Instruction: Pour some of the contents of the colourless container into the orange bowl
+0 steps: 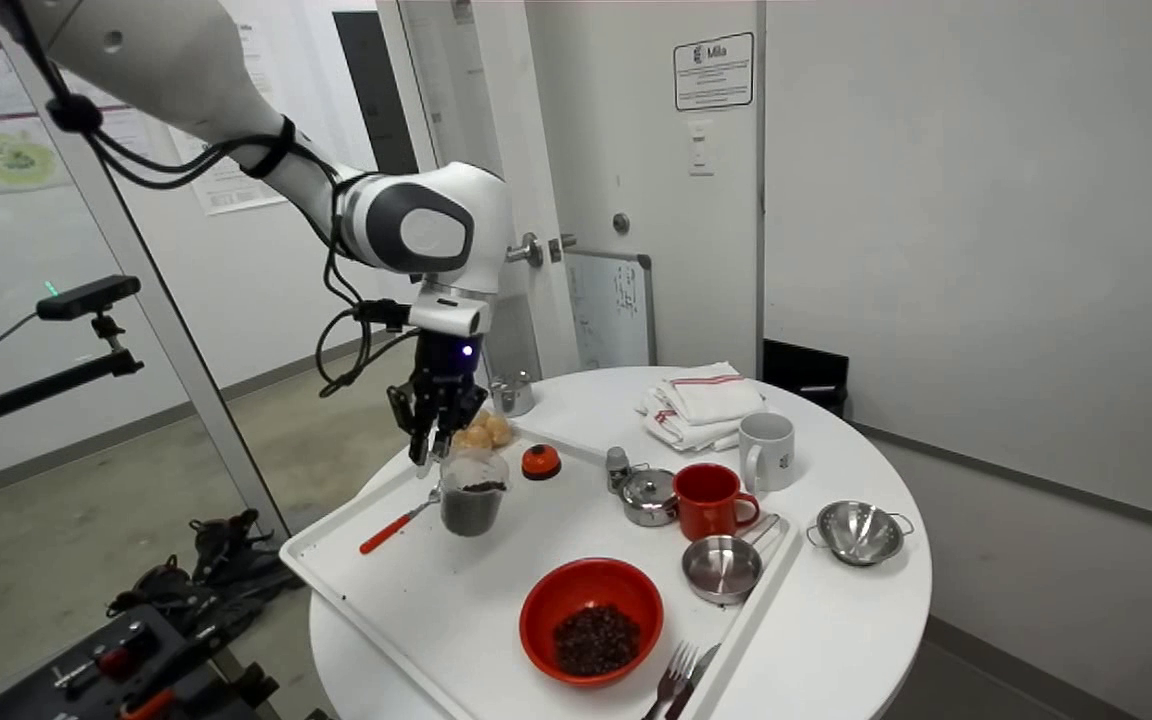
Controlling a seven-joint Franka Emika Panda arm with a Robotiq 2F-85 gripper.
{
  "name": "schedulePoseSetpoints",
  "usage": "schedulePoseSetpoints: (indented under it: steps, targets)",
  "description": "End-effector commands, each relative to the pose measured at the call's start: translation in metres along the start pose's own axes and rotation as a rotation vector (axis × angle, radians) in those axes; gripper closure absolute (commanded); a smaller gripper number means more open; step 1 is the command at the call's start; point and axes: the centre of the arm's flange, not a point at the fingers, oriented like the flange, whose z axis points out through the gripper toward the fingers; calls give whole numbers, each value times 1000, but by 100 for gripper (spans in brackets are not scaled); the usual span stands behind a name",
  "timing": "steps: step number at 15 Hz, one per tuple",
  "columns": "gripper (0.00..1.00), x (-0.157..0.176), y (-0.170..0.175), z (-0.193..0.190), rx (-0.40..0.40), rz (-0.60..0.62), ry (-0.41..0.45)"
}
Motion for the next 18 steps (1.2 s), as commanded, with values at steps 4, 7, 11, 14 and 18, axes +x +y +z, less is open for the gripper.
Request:
schedulePoseSetpoints:
  steps: [4, 7, 11, 14, 18]
  targets:
    - [93, -48, -54, 32, -65, 121, 202]
    - [93, -54, -72, 50, -36, 234, 243]
    - [93, -53, -94, 66, 26, 384, 257]
    - [93, -50, -105, 74, 76, 459, 236]
    - [93, -44, -112, 81, 138, 478, 187]
